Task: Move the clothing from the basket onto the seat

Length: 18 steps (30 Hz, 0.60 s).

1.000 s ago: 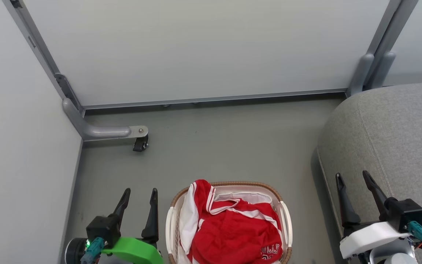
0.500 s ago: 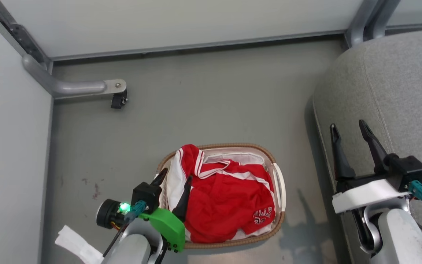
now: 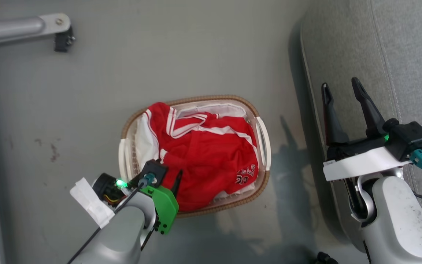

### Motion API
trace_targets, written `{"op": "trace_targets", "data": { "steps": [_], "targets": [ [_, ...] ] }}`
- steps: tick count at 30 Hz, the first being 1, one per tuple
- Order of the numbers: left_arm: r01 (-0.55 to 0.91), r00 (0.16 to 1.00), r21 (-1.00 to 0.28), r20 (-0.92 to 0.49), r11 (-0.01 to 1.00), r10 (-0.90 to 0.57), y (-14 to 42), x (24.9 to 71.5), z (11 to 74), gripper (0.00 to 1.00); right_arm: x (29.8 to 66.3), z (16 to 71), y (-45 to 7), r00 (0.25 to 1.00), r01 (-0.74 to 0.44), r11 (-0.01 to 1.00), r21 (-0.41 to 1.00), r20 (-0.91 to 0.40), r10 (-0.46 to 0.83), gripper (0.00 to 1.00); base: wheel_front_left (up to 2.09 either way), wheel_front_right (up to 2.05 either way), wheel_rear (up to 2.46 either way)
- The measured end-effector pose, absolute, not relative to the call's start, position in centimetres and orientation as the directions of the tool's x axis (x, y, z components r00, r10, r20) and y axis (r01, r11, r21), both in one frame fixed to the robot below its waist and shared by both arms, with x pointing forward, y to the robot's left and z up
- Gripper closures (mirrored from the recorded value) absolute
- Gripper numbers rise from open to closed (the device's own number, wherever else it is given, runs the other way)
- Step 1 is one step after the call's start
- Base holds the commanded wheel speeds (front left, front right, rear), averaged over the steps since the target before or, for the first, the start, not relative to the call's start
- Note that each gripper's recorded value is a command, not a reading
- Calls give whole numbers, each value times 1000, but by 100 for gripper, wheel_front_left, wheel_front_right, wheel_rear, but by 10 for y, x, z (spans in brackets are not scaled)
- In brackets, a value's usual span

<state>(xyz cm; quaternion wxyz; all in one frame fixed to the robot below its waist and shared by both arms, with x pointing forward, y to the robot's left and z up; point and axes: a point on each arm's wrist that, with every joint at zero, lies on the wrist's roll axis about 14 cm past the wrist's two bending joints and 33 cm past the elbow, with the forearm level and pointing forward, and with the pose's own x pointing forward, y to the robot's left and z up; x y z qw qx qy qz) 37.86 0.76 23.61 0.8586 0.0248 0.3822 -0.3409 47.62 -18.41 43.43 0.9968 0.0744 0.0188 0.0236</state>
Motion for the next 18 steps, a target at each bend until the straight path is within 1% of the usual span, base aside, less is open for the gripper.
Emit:
{"op": "trace_targets", "data": {
  "steps": [4, 8, 13, 18],
  "targets": [
    [617, 413, -241, -711, 749, -569, 2, 378, 211, 0, 479, 414, -192, 996, -18, 989, 150, -79, 30, 0, 0, 0, 0],
    [618, 329, -270, -764, 738, -555, 2, 364, 183, 0, 480, 395, -200, 993, 7, 988, 153, -120, 12, 0, 0, 0, 0],
    [616, 254, -302, -798, 727, -547, -1, 353, 159, 0, 479, 379, -208, 987, 32, 988, 150, -158, -8, 0, 0, 0, 0],
    [615, 192, -306, -835, 726, -515, 3, 344, 137, 0, 479, 365, -213, 982, 47, 988, 145, -189, -19, 0, 0, 0, 0]
  ]
}}
